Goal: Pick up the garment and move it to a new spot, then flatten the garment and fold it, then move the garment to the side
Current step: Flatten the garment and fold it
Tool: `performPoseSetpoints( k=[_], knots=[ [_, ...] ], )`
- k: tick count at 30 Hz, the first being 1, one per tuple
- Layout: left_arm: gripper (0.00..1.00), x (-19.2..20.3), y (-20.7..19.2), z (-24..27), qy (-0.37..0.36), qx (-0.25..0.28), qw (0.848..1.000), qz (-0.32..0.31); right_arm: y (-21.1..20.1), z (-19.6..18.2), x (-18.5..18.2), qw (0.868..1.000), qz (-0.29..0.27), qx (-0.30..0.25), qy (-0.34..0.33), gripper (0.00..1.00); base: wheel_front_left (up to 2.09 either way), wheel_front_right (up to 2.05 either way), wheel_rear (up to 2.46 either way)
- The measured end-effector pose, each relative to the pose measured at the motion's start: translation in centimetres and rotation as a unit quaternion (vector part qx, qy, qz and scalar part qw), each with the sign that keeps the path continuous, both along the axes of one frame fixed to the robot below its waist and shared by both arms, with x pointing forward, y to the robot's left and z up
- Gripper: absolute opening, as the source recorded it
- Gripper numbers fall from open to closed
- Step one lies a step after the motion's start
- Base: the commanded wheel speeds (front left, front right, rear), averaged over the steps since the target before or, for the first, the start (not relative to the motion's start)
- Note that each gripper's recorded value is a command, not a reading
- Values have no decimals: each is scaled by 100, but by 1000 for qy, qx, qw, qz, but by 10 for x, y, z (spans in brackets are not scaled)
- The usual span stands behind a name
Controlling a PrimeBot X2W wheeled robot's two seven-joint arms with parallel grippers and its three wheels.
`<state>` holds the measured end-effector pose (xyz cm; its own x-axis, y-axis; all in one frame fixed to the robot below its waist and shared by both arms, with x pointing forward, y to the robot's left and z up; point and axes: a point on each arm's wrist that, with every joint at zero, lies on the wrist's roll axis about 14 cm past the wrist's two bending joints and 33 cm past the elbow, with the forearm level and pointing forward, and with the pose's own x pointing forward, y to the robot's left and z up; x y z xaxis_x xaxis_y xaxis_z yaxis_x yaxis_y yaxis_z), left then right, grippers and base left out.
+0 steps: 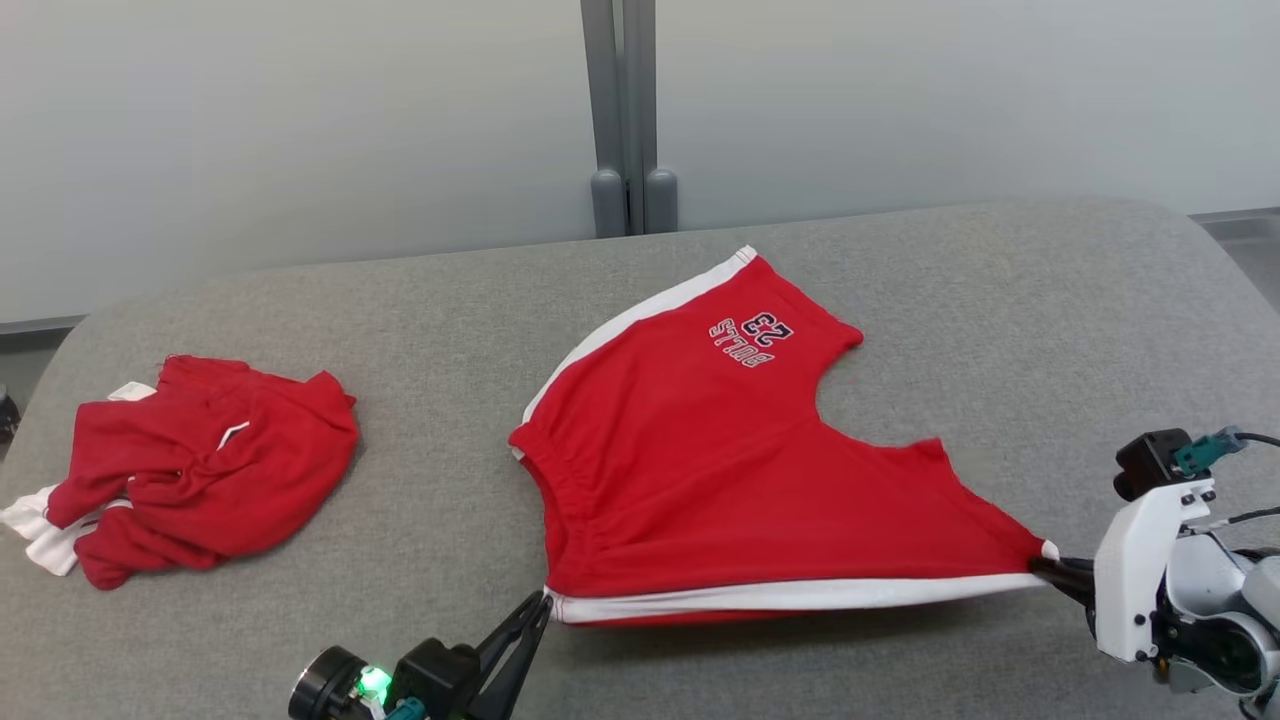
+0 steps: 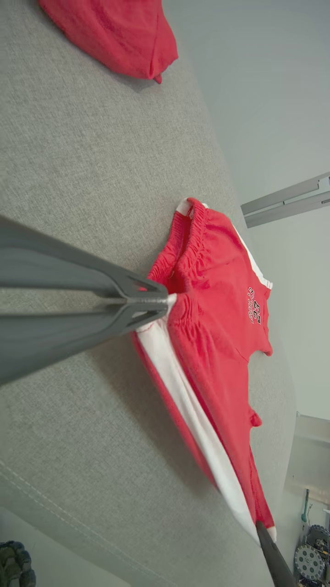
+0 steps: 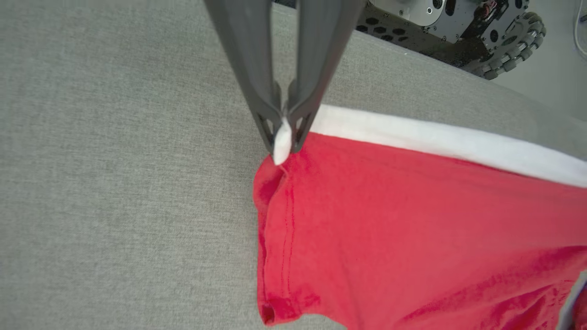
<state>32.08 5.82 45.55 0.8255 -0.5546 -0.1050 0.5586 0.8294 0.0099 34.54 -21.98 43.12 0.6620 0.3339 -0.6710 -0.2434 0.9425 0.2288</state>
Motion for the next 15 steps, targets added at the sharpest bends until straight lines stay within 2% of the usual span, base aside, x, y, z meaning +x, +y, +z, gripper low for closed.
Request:
performPoseSetpoints(
  k=[4, 8, 15],
  knots=[
    [0, -5, 6, -2, 0, 9, 1000, -5, -4, 10, 1, 1000, 14, -4, 5, 0, 0, 0, 0],
    [0, 2, 9, 7, -13, 8, 1000, 0, -2, 23, 15, 999, 29, -17, -19, 0, 0, 0, 0],
    [0, 34, 10, 25, -33, -7, 999, 26, 9, 68, 72, 994, 48, -32, -89, 0, 0, 0, 0]
  ],
)
